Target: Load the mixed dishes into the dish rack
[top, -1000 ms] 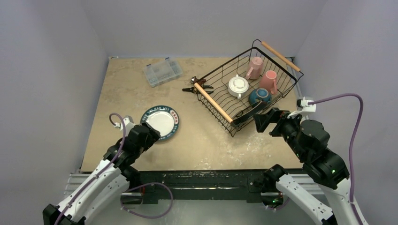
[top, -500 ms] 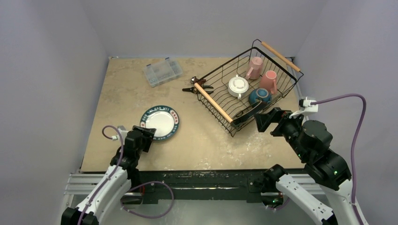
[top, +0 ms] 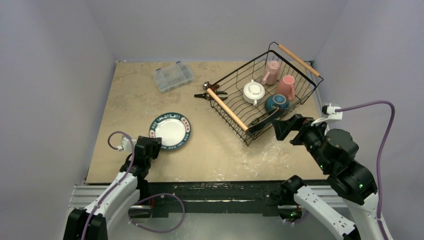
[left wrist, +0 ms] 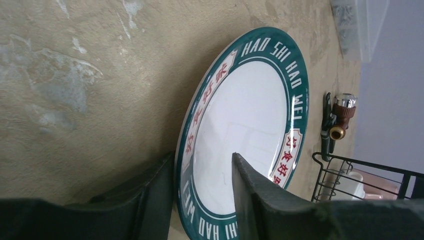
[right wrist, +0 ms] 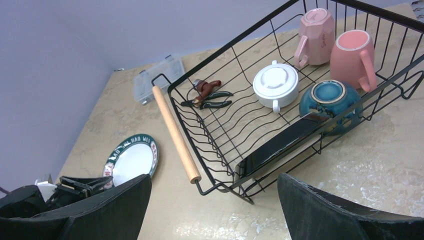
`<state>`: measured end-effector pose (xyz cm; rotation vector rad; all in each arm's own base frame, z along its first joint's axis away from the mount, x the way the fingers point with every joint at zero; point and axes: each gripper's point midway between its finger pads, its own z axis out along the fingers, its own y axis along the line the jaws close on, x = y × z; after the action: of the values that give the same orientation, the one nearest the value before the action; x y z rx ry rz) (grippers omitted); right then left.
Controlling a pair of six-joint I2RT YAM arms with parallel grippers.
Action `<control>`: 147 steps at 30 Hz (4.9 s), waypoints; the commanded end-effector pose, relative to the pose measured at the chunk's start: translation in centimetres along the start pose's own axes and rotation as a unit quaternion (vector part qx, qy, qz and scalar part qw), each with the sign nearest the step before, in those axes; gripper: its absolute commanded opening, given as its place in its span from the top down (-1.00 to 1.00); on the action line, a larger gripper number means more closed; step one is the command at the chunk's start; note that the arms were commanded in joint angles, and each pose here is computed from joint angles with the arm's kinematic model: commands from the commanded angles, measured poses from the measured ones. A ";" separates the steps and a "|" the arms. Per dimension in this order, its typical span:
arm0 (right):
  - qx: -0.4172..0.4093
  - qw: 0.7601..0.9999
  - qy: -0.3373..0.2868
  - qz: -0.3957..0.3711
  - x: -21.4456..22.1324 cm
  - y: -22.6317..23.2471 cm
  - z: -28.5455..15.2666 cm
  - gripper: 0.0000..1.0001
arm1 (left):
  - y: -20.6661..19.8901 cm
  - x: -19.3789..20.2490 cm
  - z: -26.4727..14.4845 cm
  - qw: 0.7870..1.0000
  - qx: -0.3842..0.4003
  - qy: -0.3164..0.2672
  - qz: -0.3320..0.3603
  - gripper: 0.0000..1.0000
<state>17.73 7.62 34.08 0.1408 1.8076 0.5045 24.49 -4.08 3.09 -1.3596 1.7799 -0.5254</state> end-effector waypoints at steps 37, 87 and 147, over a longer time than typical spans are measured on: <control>-0.014 1.000 -0.020 0.009 -1.7 1.0 -0.2 -0.98 | -27.7 -9.6 -22.3 0.791 0.390 -0.145 0.449 1.00; 0.056 0.972 -0.190 0.128 -6.9 -4.4 -8.4 -0.98 | -39.3 27.8 -13.7 0.521 0.273 -0.099 0.802 1.00; 0.057 0.985 -0.140 0.082 -5.6 -3.5 -6.2 -0.98 | -37.0 25.2 -25.5 0.566 0.443 0.101 0.688 -0.34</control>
<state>13.32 0.12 38.98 0.4663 1.5115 0.4974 25.14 -46.43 29.66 1.0635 1.7733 -0.3660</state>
